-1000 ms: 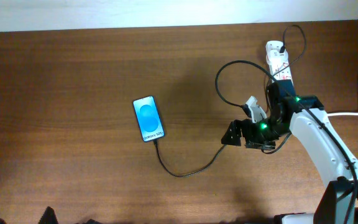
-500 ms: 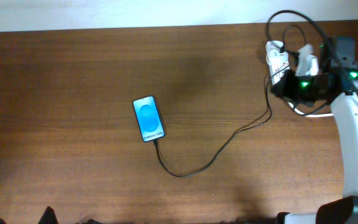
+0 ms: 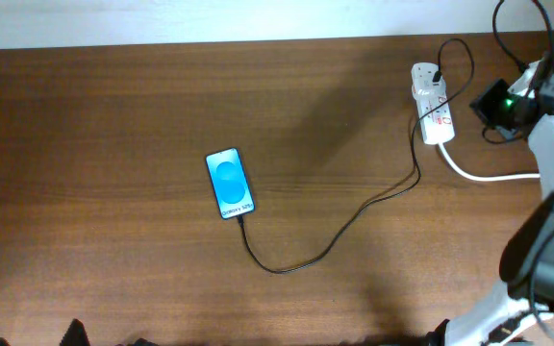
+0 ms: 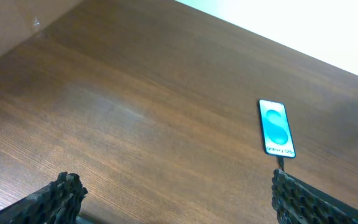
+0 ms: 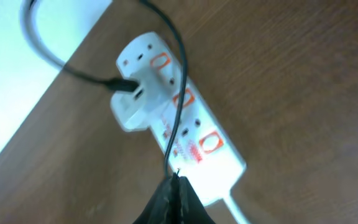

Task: Plug charger to phone and switch on socket

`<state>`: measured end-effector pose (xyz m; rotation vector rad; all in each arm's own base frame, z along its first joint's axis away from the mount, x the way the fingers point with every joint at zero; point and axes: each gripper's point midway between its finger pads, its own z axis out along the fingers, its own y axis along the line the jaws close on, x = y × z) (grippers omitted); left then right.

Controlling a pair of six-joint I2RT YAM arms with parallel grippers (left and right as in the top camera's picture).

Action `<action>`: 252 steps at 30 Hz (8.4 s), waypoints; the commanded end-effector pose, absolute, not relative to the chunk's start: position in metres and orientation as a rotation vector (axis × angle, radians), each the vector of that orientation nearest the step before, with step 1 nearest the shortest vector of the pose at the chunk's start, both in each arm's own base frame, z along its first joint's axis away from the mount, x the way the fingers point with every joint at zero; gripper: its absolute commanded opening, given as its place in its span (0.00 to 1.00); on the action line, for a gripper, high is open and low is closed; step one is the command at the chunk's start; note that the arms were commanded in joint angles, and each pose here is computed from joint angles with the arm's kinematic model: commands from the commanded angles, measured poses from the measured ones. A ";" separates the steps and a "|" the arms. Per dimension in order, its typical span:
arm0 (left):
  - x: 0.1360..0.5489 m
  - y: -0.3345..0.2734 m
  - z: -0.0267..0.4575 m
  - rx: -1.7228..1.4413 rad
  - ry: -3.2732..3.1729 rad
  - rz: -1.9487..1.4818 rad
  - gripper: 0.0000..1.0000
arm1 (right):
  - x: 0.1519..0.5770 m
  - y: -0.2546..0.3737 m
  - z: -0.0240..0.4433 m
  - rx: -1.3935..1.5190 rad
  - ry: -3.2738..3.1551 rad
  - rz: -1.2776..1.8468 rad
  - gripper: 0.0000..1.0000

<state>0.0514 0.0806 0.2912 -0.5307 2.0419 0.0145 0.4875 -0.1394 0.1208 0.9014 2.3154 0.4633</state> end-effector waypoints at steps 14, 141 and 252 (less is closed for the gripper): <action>0.051 0.081 0.291 -0.524 2.045 0.030 0.99 | 0.553 -0.151 0.028 0.965 2.308 0.527 0.04; 0.051 0.081 0.291 -0.524 2.045 0.030 1.00 | 0.137 0.008 0.346 0.398 2.431 0.247 0.99; 0.057 0.065 0.290 -0.606 2.019 -0.035 0.99 | 0.246 0.000 0.158 0.166 1.635 0.186 0.98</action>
